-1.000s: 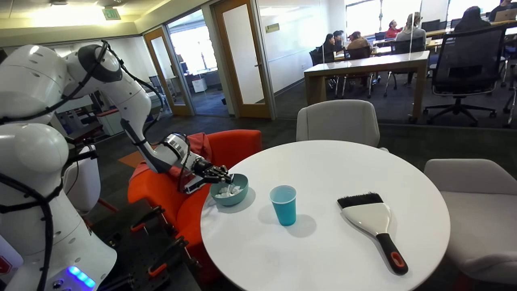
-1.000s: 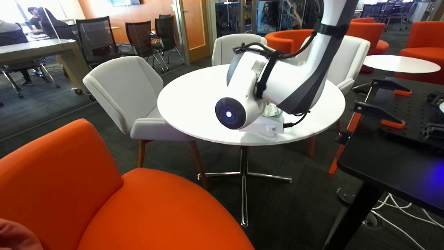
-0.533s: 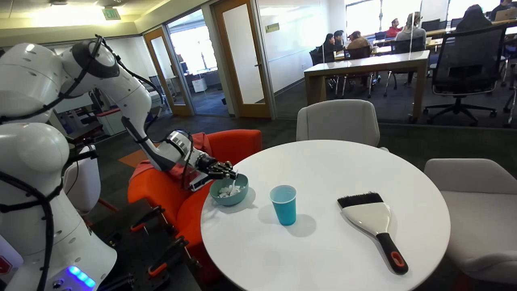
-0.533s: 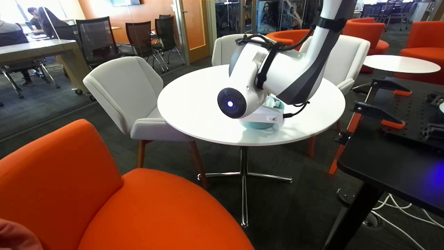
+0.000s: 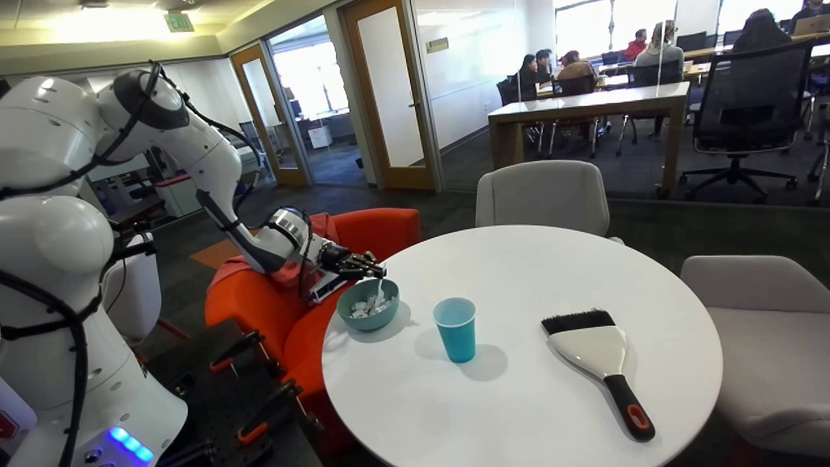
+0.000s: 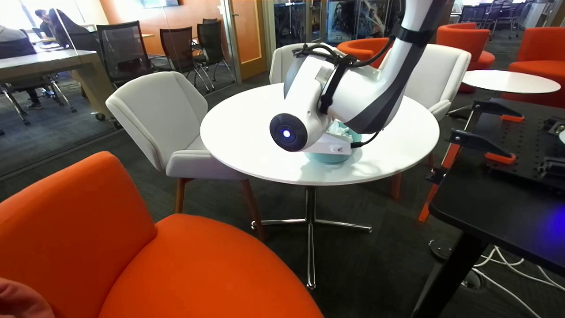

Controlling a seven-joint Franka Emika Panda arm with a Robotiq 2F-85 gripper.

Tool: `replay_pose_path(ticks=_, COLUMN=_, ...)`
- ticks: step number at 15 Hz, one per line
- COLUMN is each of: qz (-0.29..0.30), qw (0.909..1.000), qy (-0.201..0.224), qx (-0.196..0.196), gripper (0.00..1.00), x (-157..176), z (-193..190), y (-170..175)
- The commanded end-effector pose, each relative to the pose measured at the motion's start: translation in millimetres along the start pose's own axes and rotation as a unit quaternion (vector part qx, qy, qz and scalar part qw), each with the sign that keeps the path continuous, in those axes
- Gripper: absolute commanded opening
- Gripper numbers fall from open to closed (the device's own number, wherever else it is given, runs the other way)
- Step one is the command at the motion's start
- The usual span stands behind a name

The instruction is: Use the spoon to stir the contents of the bowl

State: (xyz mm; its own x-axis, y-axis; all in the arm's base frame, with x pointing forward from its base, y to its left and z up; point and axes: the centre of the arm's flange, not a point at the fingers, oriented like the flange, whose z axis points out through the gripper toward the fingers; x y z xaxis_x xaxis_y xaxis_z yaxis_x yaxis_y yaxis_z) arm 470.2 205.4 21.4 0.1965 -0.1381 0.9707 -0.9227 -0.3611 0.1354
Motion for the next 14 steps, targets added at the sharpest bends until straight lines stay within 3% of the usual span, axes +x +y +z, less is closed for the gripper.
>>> replay_pose_path(ticks=1, qz=-0.003, qw=0.9994, qy=0.009, qx=0.033, gripper=0.03, x=-9, z=-6, y=-13)
replay_pose_path(ticks=5, qz=-0.012, qw=0.9978, qy=0.008, qx=0.064, gripper=0.03, x=-17, z=-15, y=-23)
replay_pose_path(ticks=10, qz=-0.035, qw=0.9902, qy=-0.045, qx=0.127, gripper=0.03, x=-21, z=-30, y=-24)
replay_pose_path(ticks=14, qz=-0.061, qw=0.9887, qy=-0.051, qx=0.127, gripper=0.03, x=-14, z=-37, y=-13)
